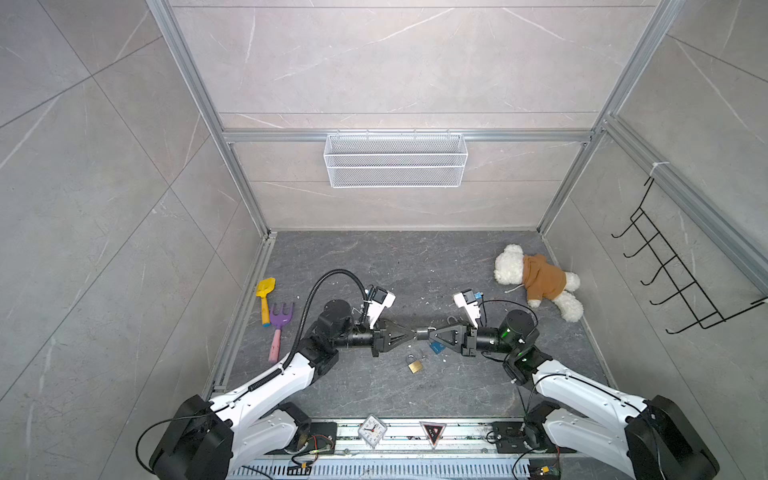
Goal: Lock with the key
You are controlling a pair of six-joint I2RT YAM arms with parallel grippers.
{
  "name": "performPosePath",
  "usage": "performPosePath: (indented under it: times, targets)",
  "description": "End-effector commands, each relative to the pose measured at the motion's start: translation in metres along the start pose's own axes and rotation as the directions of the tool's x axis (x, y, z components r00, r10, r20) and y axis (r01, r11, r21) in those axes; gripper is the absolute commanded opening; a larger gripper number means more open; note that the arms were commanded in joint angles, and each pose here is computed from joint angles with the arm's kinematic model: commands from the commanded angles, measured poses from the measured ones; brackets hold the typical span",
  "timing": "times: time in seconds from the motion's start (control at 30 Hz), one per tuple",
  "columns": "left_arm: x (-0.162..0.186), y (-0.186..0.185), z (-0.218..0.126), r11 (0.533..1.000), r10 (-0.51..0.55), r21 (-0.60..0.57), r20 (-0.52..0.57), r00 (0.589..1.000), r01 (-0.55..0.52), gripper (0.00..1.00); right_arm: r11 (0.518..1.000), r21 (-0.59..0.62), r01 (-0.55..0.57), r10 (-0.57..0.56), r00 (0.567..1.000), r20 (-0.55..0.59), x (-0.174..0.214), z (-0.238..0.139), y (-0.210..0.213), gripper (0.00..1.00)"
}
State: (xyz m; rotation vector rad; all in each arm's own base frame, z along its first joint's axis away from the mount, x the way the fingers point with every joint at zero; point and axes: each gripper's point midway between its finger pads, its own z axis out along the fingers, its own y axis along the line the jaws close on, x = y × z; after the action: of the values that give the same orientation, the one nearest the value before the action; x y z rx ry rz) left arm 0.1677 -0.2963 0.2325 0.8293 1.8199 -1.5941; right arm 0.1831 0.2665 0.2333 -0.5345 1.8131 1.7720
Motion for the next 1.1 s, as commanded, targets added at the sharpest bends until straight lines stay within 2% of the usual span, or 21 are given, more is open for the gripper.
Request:
performPosePath:
  times: [0.0,0.03,0.1,0.37,0.7,1.07]
  targets:
    - [-0.015,-0.014,0.0,0.997,0.065,0.04,0.034,0.997,-0.066,0.07,0.999,-0.011,0.051,-0.051,0.999,0.019,-0.005,0.0,0.004,0.0]
    - [-0.015,-0.014,0.0,0.997,0.066,0.037,0.034,0.997,-0.067,0.02,0.998,-0.011,0.054,-0.054,0.998,0.019,-0.005,0.0,0.004,0.0]
    - [-0.016,-0.014,-0.001,0.997,0.066,0.033,0.038,0.997,-0.067,0.0,0.998,-0.007,0.057,-0.057,0.998,0.024,-0.005,-0.001,0.003,0.0]
    - [-0.02,-0.012,-0.003,0.998,0.053,0.012,0.059,0.997,-0.054,0.0,0.996,-0.007,0.088,-0.087,0.994,0.058,-0.007,-0.007,0.002,0.0]
    - [-0.022,-0.003,0.005,0.996,-0.093,0.009,0.029,0.995,0.093,0.0,0.984,-0.029,0.174,-0.17,0.978,0.118,-0.01,-0.017,0.01,0.0]
    - [-0.017,0.005,-0.007,0.995,-0.084,-0.054,0.041,0.996,0.086,0.0,0.983,0.0,0.184,-0.182,0.97,0.161,-0.015,-0.031,0.007,0.0]
